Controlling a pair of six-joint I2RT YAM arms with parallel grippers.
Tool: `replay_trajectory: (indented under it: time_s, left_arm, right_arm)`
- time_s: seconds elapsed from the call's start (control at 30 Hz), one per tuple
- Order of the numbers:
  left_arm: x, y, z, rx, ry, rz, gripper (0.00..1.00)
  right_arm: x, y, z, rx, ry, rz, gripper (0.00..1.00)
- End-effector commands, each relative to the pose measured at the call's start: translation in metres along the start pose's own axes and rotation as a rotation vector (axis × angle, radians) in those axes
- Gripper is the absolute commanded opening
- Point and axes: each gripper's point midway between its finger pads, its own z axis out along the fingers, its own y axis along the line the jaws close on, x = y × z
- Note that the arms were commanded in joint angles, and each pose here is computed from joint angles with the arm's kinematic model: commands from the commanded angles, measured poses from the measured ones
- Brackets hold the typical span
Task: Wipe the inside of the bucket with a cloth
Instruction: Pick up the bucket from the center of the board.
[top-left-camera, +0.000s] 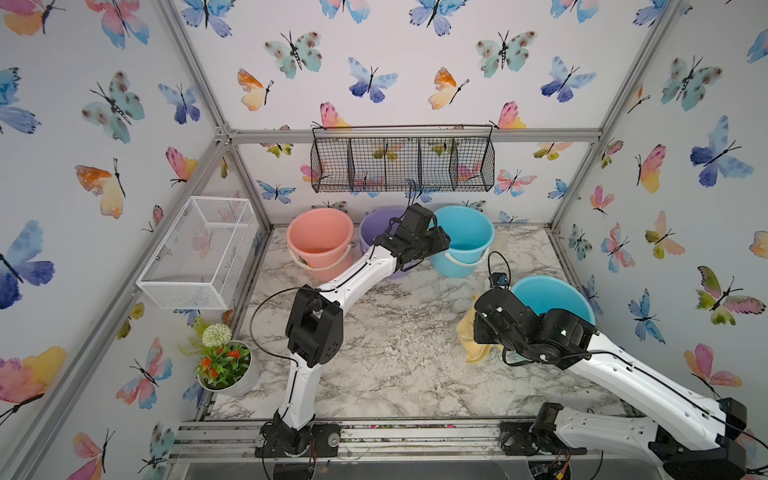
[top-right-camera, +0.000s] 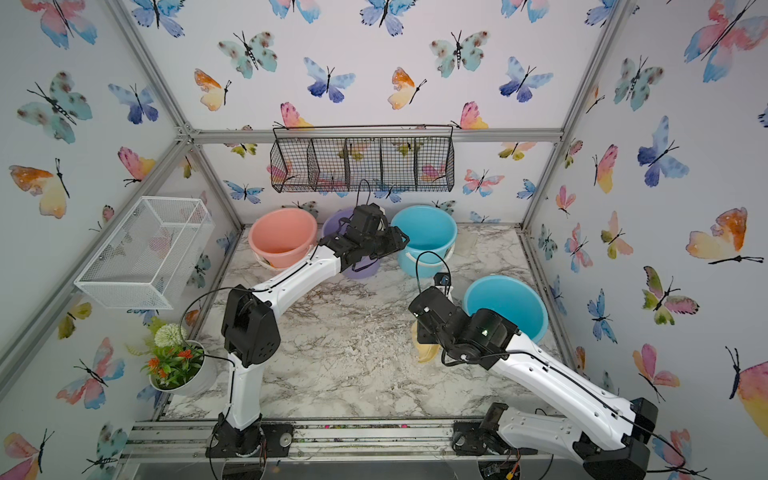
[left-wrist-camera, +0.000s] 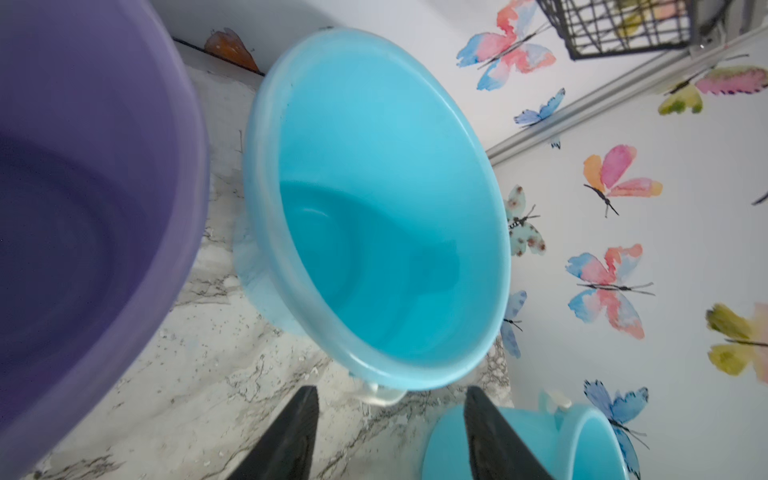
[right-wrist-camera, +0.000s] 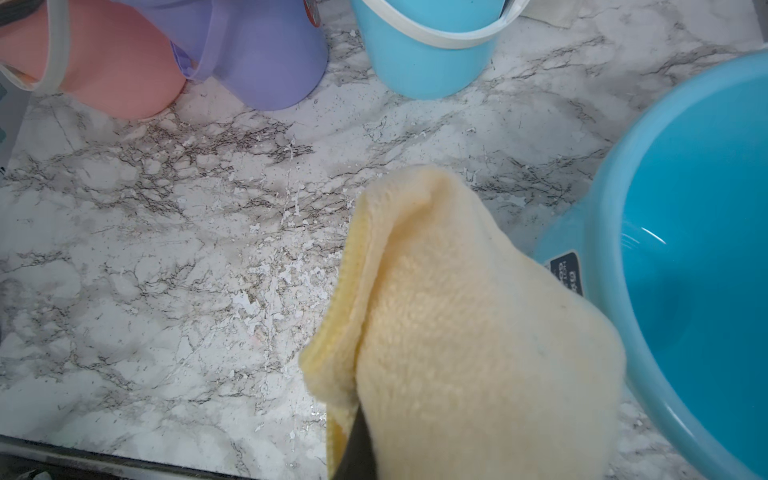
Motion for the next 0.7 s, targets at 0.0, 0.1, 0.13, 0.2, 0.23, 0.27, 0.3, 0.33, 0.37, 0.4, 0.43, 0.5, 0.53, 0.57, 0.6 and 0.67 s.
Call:
replay_trajectory:
  time_s: [0.0, 0.1, 0.13, 0.2, 0.23, 0.27, 0.3, 0.33, 0.37, 0.4, 0.43, 0.5, 0.53, 0.57, 0.6, 0.67]
  left_arm:
    - [-0.007, 0.025, 0.015, -0.113, -0.042, -0.051, 0.58]
    - [-0.007, 0.035, 0.026, -0.131, -0.048, -0.077, 0.59]
    - [-0.007, 0.035, 0.029, -0.133, -0.05, -0.082, 0.59]
    - [-0.009, 0.037, 0.035, -0.13, -0.048, -0.088, 0.56]
    - [-0.008, 0.037, 0.037, -0.128, -0.045, -0.088, 0.53]
    - [-0.009, 0.037, 0.039, -0.127, -0.046, -0.091, 0.5]
    - [-0.01, 0.036, 0.04, -0.121, -0.046, -0.091, 0.48]
    - [-0.011, 0.035, 0.041, -0.116, -0.048, -0.093, 0.45]
    - [-0.012, 0.034, 0.041, -0.111, -0.052, -0.094, 0.42]
    - [-0.012, 0.033, 0.042, -0.108, -0.051, -0.097, 0.39]
    - [-0.012, 0.033, 0.042, -0.103, -0.051, -0.098, 0.37]
    - [-0.012, 0.031, 0.043, -0.095, -0.048, -0.104, 0.31]
    - [-0.012, 0.029, 0.043, -0.091, -0.047, -0.105, 0.29]
    - [-0.012, 0.028, 0.042, -0.085, -0.045, -0.109, 0.26]
    - [-0.013, 0.027, 0.042, -0.08, -0.046, -0.111, 0.24]
    - [-0.014, 0.024, 0.041, -0.068, -0.045, -0.116, 0.19]
  right_arm:
    - [-0.005, 0.007, -0.002, -0.043, -0.015, 0.046, 0.02]
    - [-0.004, 0.008, -0.002, -0.047, -0.01, 0.048, 0.02]
    - [-0.004, 0.008, -0.002, -0.049, -0.008, 0.049, 0.02]
    - [-0.003, 0.008, -0.001, -0.051, -0.008, 0.05, 0.02]
    - [-0.003, 0.008, -0.001, -0.052, -0.007, 0.052, 0.02]
    - [-0.002, 0.008, 0.0, -0.05, -0.005, 0.053, 0.02]
    - [-0.002, 0.008, -0.001, -0.053, -0.005, 0.054, 0.02]
    - [-0.001, 0.008, -0.001, -0.053, -0.003, 0.055, 0.02]
    - [-0.001, 0.008, -0.001, -0.054, -0.003, 0.056, 0.02]
    - [-0.001, 0.007, -0.001, -0.053, -0.003, 0.056, 0.02]
    - [-0.001, 0.007, -0.001, -0.052, -0.003, 0.058, 0.02]
    - [-0.001, 0.007, -0.002, -0.053, -0.005, 0.058, 0.02]
    - [-0.001, 0.006, -0.002, -0.051, -0.005, 0.058, 0.02]
    - [-0.001, 0.006, -0.002, -0.049, -0.005, 0.059, 0.02]
    - [-0.002, 0.005, -0.003, -0.049, -0.008, 0.06, 0.02]
    - [-0.002, 0.005, -0.003, -0.046, -0.009, 0.059, 0.02]
